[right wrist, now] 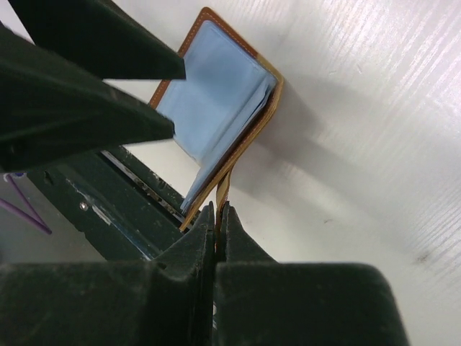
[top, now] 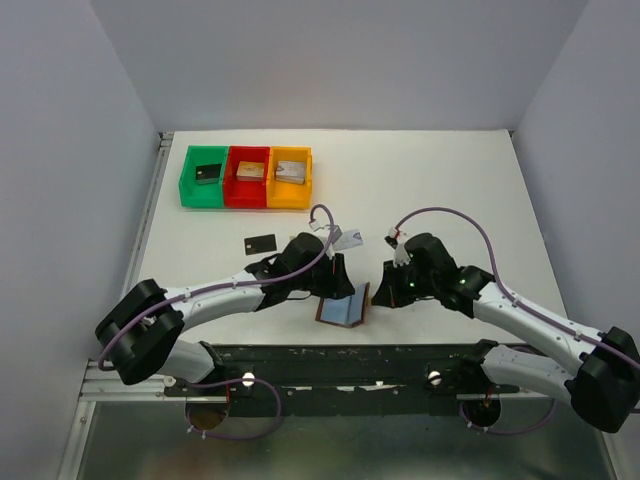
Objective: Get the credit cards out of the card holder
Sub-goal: Remove the credit card from the card holder.
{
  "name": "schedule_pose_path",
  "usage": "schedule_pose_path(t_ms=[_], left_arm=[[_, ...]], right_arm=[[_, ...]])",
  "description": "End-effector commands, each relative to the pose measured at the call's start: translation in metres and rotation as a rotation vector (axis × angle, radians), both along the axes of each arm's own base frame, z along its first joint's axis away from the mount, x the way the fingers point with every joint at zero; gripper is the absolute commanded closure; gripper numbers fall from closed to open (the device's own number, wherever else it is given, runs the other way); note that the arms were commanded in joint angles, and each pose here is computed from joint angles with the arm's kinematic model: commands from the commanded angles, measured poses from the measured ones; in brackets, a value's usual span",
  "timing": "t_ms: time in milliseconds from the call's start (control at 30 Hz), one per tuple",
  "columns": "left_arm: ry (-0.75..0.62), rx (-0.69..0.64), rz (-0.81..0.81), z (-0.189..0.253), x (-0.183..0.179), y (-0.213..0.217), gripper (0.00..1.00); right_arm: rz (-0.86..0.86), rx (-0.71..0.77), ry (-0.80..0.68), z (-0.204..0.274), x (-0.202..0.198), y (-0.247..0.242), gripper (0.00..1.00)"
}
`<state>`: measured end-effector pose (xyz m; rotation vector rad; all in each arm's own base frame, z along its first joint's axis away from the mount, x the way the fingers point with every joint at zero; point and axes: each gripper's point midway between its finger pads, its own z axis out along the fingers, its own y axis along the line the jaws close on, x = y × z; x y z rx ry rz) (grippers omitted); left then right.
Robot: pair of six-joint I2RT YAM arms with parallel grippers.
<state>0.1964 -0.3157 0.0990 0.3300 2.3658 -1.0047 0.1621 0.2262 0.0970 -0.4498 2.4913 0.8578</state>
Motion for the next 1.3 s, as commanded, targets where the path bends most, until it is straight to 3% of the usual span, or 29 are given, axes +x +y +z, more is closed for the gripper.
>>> schedule_pose_path(t_ms=[0,500,1267], left_arm=[[0.004,-0.094,-0.178,0.014,-0.020,-0.034,0.45],[0.036,-0.031,-0.198,-0.007,-0.024,-0.041,0.43],[0.061,0.082,-0.135,-0.035,-0.020,-0.025,0.47]], right_arm=[[0.016,0.013,0.011,0.002,0.002,0.003,1.00],[-0.002,0.021,0.024,0.003,0.006,0.002,1.00],[-0.007,0.036,0.017,0.010,0.007,0.003,1.00]])
